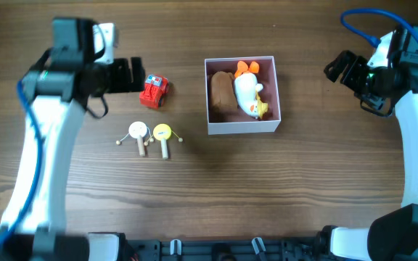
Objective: Pack container
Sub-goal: 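Grasp the red toy truck with the left gripper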
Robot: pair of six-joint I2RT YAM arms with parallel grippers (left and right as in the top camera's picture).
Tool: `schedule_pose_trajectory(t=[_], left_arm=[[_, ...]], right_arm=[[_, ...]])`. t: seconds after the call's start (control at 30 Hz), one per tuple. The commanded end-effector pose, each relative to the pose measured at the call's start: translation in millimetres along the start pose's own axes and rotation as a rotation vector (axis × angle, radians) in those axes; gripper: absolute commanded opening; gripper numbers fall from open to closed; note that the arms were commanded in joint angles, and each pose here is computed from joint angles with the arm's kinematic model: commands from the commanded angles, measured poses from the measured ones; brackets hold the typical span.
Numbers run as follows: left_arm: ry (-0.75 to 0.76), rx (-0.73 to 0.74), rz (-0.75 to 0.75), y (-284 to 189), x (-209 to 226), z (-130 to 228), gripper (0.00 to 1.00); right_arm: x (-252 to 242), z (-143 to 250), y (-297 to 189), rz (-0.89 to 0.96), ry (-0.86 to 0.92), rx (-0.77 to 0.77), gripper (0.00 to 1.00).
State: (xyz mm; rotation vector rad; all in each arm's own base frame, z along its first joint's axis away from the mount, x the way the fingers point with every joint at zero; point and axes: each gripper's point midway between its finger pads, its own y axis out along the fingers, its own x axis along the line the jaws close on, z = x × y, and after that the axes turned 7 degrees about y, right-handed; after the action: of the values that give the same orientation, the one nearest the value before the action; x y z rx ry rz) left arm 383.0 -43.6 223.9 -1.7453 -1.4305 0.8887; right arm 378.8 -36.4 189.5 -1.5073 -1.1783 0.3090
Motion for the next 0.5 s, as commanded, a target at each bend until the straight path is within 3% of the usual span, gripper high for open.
schedule_pose_trajectory(t=[0.0,0.23,0.47], left_arm=[[0.164,0.175,-0.034,66.2,5.3,13.6,0.99],[0.280,0.270,0.001,130.9,-2.1,27.4,0.99],[0.368,0.314,0.029,164.7,-14.3,39.1,0.99]], right_arm=[[-1.5,-0.1,-0.4,0.004,0.004,-0.001,1.00],[-4.7,-2.2,-0.5,0.023,0.003,-0.013,1.00],[-3.7,-4.0,-0.5,0.019,0.002,-0.020,1.00]])
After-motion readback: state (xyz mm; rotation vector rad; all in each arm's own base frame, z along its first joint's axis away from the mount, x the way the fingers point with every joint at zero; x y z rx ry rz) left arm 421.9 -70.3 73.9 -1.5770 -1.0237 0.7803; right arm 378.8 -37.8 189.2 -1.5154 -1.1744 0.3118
